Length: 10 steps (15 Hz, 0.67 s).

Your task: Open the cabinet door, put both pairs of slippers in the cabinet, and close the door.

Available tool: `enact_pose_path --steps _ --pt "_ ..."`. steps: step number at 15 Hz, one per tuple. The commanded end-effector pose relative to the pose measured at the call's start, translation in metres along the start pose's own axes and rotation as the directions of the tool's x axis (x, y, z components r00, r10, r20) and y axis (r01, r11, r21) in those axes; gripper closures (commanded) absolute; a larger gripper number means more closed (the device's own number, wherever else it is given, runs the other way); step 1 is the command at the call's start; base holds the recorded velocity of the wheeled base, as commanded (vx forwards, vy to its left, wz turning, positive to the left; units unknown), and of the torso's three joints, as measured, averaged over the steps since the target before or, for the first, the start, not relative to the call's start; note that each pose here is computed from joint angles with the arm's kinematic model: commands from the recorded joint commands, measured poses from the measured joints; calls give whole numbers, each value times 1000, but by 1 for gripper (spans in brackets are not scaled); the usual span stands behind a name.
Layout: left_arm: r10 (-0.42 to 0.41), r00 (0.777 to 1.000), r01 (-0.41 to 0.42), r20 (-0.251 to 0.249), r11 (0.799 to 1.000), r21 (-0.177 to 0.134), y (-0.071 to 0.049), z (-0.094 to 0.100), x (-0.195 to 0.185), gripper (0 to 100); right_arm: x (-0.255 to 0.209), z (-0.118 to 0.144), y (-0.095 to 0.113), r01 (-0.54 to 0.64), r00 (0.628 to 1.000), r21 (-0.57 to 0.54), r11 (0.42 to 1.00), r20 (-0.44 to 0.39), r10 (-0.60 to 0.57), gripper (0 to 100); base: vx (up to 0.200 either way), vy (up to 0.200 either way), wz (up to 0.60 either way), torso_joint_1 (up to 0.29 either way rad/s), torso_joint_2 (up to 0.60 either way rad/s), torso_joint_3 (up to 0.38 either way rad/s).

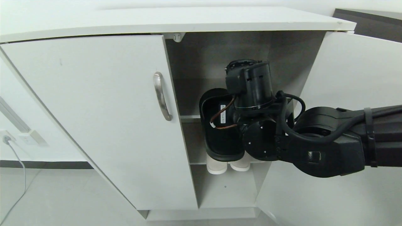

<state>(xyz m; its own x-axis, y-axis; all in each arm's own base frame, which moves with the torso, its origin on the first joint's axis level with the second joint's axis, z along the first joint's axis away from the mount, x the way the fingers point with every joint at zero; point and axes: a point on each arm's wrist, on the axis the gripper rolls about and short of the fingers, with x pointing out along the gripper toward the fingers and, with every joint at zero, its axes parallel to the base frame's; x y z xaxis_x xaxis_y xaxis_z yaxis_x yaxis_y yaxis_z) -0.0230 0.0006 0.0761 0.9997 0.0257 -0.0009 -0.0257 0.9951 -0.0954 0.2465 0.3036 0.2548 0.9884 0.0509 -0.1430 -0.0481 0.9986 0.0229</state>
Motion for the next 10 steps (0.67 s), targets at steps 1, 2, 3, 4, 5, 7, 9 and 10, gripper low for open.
enact_pose_path --steps 1,2,3,4,5,7,9,10 --pt "0 1000 0 -1 1000 -1 0 0 0 100 0 0 0 -1 1000 -2 1000 0 1 100 0 0 0 0 0 0" --pt "0 1000 0 -1 1000 -1 0 0 0 100 0 0 0 -5 1000 -7 1000 -1 5 100 0 0 0 0 0 0" --pt "0 1000 0 -1 1000 -1 0 0 0 100 4 -2 0 -15 1000 -11 1000 -7 15 100 0 0 0 0 0 0" --pt "0 1000 0 -1 1000 -1 0 0 0 100 7 -2 -1 -11 1000 -10 1000 -7 11 100 0 0 0 0 0 0" --pt "0 1000 0 -1 1000 -1 0 0 0 100 9 -2 -1 -8 1000 -11 1000 -7 7 100 0 0 0 0 0 0" --pt "0 1000 0 -1 1000 -1 0 0 0 100 17 -2 0 -2 1000 -13 1000 -6 2 100 0 0 0 0 0 0" --pt "2 1000 -2 -1 1000 -1 0 0 0 100 32 -2 6 15 1000 -9 1000 2 -15 100 0 0 0 0 0 0" --pt "2 1000 -2 -1 1000 -3 0 0 0 100 38 0 7 23 1000 -5 1000 10 -23 100 0 0 0 0 0 0"
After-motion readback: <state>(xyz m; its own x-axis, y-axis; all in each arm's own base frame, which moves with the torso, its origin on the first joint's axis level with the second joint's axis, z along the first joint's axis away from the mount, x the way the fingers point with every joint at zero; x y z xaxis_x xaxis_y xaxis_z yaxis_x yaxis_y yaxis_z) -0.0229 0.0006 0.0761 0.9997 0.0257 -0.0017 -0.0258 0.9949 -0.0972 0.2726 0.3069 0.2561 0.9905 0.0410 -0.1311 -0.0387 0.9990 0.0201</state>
